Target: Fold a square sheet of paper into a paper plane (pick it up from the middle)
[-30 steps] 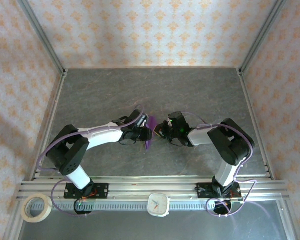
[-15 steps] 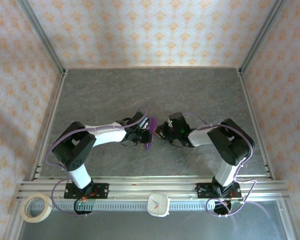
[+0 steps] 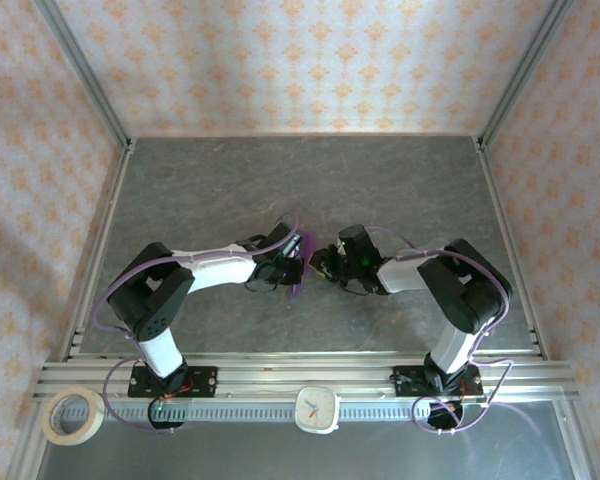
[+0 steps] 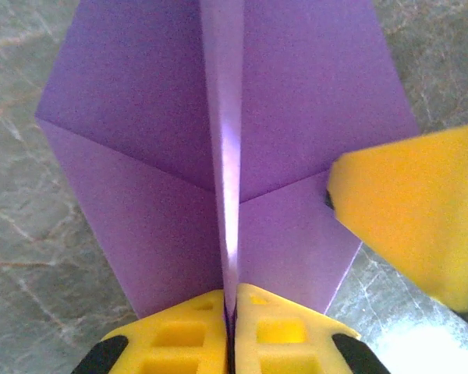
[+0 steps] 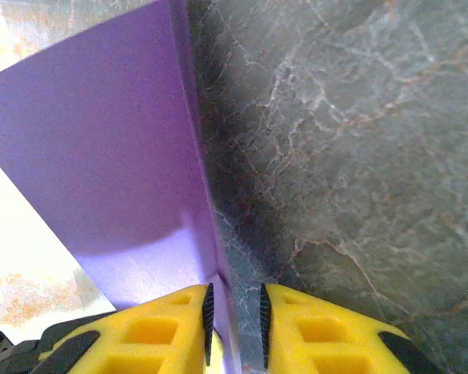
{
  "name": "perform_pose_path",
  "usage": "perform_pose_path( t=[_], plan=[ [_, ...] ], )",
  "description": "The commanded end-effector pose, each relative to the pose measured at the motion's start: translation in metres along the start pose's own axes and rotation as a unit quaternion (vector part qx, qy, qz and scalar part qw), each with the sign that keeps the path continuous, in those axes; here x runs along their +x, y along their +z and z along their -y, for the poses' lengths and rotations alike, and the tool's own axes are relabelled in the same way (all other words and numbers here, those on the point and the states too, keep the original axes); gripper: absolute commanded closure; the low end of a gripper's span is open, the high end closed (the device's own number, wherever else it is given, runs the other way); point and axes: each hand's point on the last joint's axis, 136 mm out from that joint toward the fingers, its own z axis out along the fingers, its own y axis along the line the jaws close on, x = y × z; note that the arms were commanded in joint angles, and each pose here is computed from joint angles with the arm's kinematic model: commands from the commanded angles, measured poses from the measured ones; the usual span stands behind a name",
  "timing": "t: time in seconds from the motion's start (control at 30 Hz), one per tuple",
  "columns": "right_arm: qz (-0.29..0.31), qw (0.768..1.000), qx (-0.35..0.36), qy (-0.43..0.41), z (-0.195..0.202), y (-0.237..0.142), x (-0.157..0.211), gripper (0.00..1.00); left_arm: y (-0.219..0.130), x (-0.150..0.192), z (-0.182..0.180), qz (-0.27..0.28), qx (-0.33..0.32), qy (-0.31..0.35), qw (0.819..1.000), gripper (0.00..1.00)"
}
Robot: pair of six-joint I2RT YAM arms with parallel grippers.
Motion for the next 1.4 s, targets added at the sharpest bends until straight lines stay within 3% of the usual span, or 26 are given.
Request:
perform_pose_path(
  t=[0.0, 0.37, 1.37],
  plan=[
    [0.035, 0.999, 0.015, -0.018, -0.005, -0.015, -0.014, 0.72, -0.005, -0.008, -0.010, 0.012, -0.047, 0.012, 0.999, 0.90],
    [0.074, 0.997, 0.025, 0.002, 0.016, -0.043, -0.024, 0.69, -0.009, -0.014, -0.030, 0.014, -0.089, 0.023, 0.996, 0.91],
    [0.071, 0.997, 0.027, 0.004, 0.017, -0.042, -0.024, 0.68, 0.001, 0.003, -0.063, -0.006, -0.139, 0.026, 0.990, 0.79]
  ],
)
